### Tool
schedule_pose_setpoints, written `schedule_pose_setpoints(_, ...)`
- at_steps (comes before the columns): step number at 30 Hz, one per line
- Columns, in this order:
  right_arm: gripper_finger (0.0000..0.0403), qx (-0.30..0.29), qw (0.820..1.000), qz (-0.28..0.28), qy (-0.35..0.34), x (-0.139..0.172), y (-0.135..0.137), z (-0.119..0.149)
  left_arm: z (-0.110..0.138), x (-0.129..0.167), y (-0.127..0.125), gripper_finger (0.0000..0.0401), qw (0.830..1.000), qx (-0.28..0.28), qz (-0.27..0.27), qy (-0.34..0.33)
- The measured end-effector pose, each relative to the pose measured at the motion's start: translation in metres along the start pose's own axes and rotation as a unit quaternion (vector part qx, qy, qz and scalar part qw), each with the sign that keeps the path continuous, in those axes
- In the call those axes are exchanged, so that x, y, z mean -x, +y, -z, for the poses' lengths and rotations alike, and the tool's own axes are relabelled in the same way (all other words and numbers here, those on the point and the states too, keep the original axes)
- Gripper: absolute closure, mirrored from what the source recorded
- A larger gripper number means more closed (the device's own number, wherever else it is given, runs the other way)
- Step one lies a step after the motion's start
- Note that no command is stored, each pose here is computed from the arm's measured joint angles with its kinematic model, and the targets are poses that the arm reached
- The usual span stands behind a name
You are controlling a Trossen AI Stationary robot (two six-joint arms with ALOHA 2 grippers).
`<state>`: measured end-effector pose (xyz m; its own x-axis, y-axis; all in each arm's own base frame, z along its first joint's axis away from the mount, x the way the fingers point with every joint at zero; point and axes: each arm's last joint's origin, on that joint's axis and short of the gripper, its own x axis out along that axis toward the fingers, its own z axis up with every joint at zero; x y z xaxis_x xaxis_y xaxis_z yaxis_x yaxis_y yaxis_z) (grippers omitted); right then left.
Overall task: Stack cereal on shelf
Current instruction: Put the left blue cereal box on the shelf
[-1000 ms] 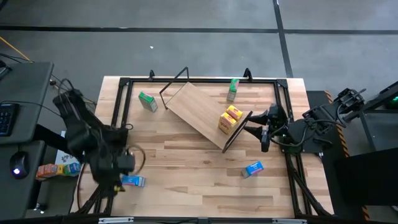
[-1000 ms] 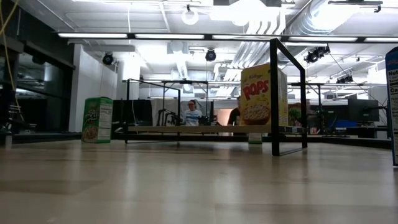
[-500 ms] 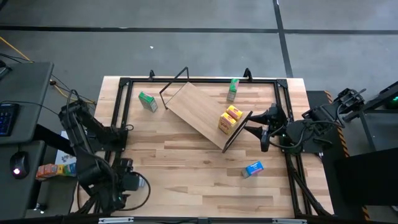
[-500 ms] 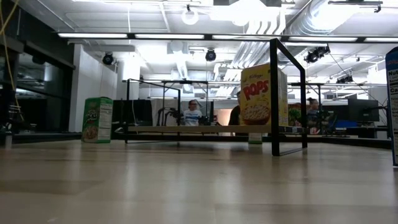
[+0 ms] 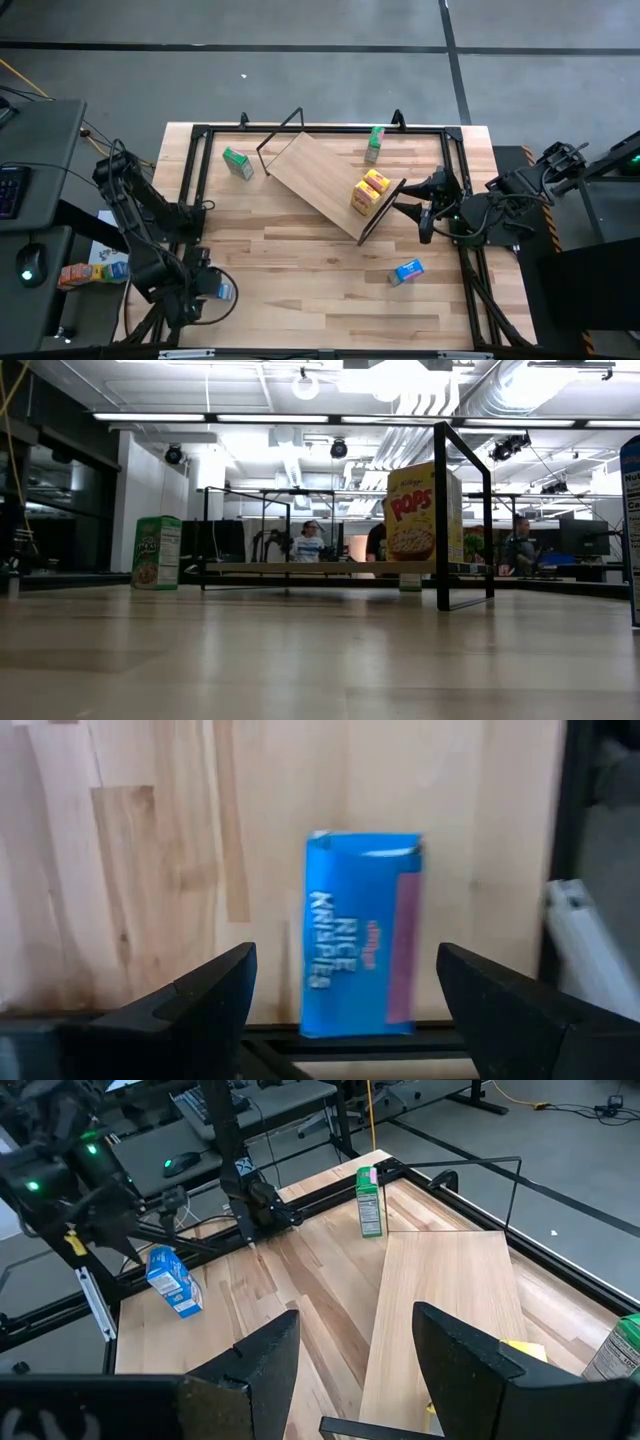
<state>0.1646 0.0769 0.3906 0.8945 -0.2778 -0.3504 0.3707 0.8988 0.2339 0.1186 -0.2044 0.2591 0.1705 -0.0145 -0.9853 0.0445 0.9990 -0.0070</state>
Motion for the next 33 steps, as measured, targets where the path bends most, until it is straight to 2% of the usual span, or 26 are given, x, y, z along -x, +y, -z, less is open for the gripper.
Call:
schedule_pose_setpoints(2, 0.0214, 0.000, 1.000, 0.000, 0.000, 0.000, 0.000, 0.000, 0.001, -0.008, 0.000, 0.0101, 1.000, -0.002, -0.010, 0.006)
schedule_pose_setpoints(9, 0.0214, 0.000, 1.000, 0.003, -0.002, 0.000, 0.000, 0.000, 0.004, -0.028, -0.002, 0.0101, 1.000, 0.005, 0.010, -0.005)
schedule_pose_setpoints(19, 0.0214, 0.000, 1.000, 0.004, -0.002, 0.000, 0.000, 0.000, 0.014, -0.052, 0.007, 0.0107, 1.000, 0.014, -0.009, 0.023)
schedule_pose_setpoints(23, 0.0214, 0.000, 1.000, 0.004, -0.003, 0.000, 0.000, 0.000, 0.015, -0.057, 0.006, 0.0133, 1.000, 0.012, 0.008, 0.024)
schedule_pose_setpoints(30, 0.0214, 0.000, 1.000, 0.004, -0.003, 0.000, 0.000, 0.000, 0.014, -0.057, 0.004, 0.0204, 0.999, 0.014, 0.023, 0.019)
schedule_pose_setpoints(33, 0.0214, 0.000, 1.000, 0.006, -0.004, 0.000, 0.000, 0.000, 0.011, -0.053, 0.003, 0.0231, 0.999, -0.003, 0.039, 0.029)
